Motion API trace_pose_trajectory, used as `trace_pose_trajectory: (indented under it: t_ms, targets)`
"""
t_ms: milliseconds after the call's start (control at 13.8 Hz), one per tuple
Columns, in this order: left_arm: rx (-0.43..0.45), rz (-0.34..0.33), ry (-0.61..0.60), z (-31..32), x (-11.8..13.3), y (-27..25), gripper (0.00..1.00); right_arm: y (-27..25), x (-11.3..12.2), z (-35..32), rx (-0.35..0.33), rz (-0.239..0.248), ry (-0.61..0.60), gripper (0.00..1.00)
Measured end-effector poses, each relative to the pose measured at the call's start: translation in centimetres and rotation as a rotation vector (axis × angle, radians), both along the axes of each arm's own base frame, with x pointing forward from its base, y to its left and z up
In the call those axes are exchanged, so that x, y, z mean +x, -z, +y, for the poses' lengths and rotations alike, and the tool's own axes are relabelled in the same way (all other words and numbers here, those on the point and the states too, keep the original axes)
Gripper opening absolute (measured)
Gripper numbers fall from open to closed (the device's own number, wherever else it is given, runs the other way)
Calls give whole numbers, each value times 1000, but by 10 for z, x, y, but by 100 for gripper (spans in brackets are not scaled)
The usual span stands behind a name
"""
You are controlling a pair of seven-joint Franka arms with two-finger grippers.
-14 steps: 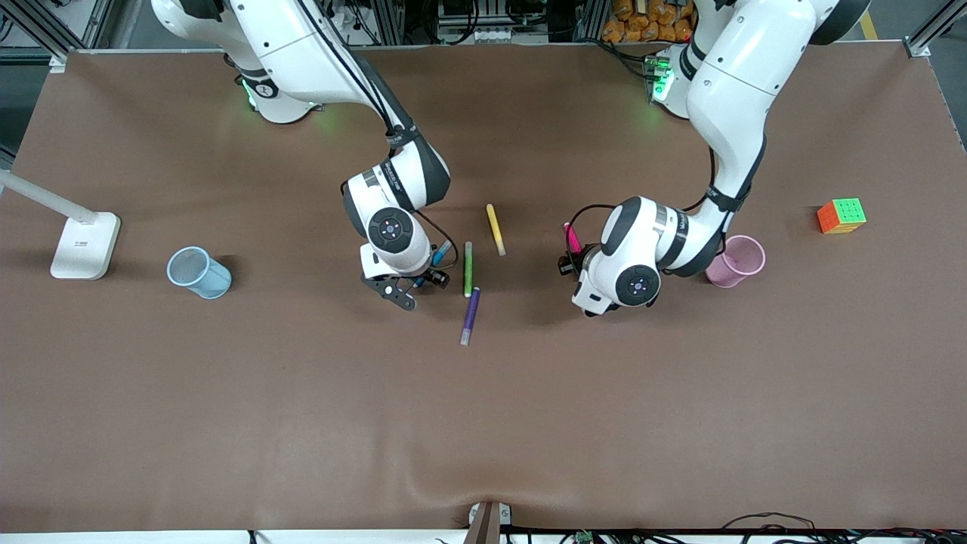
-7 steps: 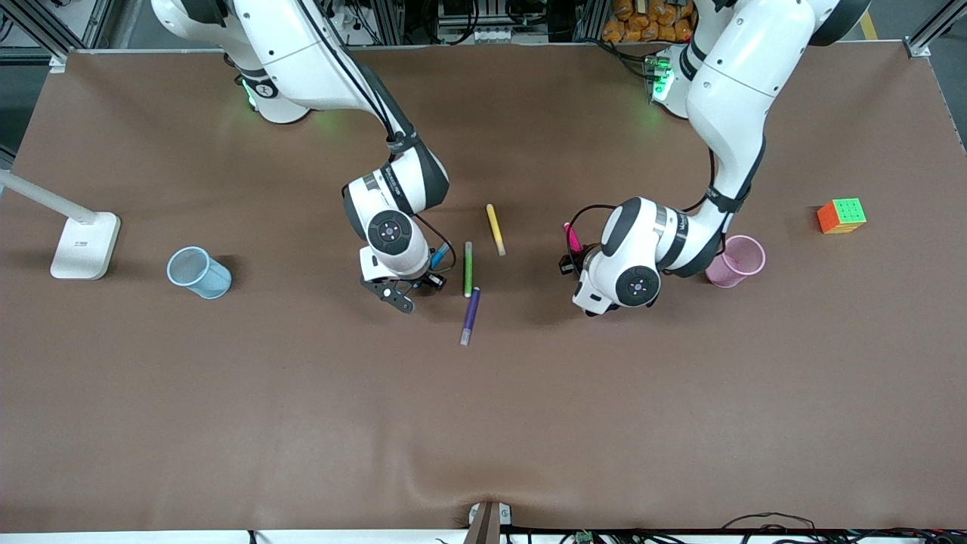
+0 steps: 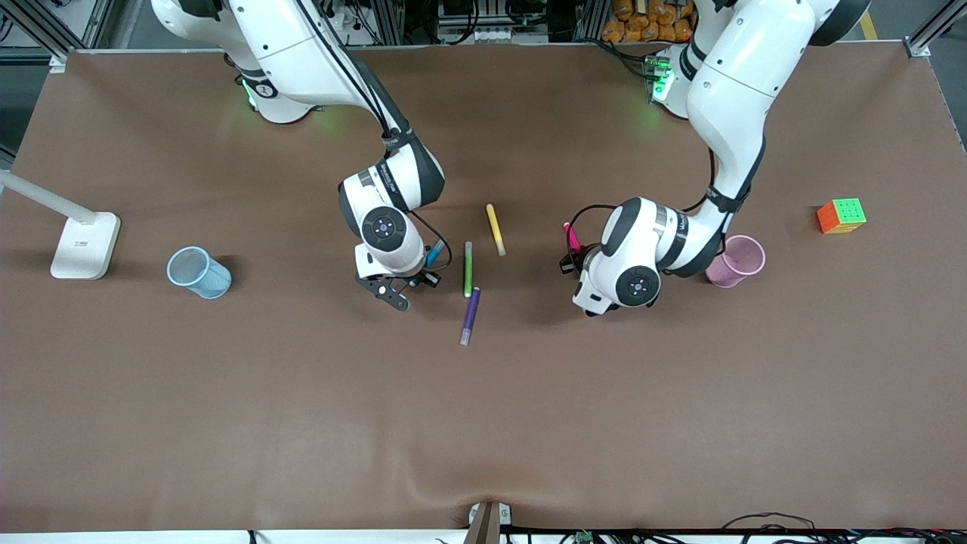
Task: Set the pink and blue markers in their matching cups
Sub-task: 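Grasp the blue marker with the right gripper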
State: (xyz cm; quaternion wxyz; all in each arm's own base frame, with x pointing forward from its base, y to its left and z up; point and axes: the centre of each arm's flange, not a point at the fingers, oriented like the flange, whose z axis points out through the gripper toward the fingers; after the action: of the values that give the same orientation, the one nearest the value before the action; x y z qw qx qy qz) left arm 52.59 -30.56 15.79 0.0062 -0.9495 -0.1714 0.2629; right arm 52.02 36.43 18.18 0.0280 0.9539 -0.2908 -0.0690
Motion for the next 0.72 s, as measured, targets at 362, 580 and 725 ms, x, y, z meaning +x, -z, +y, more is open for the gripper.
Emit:
trace_pose_trajectory:
  t_ms: [362, 580, 725]
  targets:
    - [-2, -5, -3, 1, 2, -2, 17, -66, 42, -58, 18, 107, -39, 18]
    - [-3, -12, -4, 2, 5, -9, 17, -106, 62, -89, 48, 132, -56, 18]
    - [-2, -13, -5, 4, 7, -19, 17, -117, 68, -102, 51, 139, -94, 18]
